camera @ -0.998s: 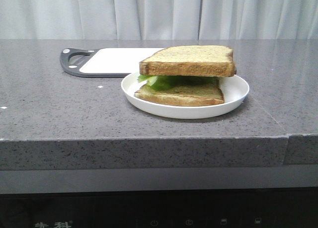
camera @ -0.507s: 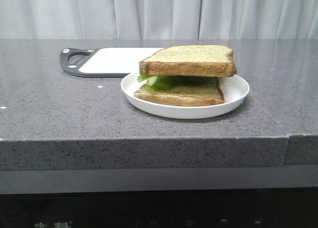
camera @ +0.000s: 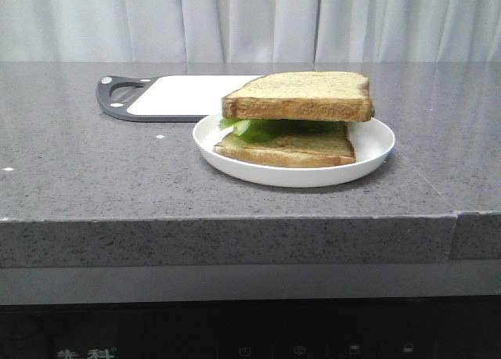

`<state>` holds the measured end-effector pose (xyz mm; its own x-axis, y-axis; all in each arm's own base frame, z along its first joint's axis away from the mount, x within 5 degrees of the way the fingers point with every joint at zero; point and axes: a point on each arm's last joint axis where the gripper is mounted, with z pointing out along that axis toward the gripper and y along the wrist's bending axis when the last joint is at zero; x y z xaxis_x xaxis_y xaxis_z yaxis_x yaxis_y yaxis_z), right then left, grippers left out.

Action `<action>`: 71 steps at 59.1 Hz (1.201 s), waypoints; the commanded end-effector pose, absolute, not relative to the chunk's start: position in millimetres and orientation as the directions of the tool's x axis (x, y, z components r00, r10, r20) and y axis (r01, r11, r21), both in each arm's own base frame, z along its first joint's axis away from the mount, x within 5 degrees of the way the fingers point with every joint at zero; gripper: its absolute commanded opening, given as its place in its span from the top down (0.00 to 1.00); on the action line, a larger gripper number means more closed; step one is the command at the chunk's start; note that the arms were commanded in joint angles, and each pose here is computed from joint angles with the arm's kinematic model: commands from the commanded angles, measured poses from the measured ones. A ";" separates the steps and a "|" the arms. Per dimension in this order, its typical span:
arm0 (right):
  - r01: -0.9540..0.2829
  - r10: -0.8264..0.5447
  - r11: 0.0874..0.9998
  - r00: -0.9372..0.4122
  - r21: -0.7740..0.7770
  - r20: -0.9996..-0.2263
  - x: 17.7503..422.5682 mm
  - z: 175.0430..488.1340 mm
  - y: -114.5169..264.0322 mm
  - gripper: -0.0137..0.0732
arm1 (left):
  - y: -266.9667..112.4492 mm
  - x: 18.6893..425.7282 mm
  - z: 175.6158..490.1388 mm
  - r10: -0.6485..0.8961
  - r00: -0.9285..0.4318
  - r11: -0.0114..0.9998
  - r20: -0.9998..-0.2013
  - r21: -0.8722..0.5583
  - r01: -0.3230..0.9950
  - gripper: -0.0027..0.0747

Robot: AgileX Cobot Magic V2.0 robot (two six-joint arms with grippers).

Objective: Left arm grabs bread, right arm adds lettuce

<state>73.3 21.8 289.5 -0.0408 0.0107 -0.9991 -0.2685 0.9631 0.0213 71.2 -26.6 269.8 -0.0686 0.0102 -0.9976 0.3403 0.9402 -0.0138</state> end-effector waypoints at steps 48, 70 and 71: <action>-0.242 0.015 0.970 0.026 0.008 -1.000 73.8 302.1 19.4 0.91 | -2.6 54.8 208.1 -0.030 0.066 0.999 -0.997 -0.026 0.047 0.99; -0.242 0.015 0.970 0.026 0.008 -1.000 73.8 302.1 19.4 0.91 | -2.6 54.8 208.1 -0.030 0.066 0.999 -0.997 -0.026 0.047 0.99; -0.242 0.015 0.970 0.026 0.008 -1.000 73.8 302.1 19.4 0.91 | -2.6 54.8 208.1 -0.030 0.066 0.999 -0.997 -0.026 0.047 0.99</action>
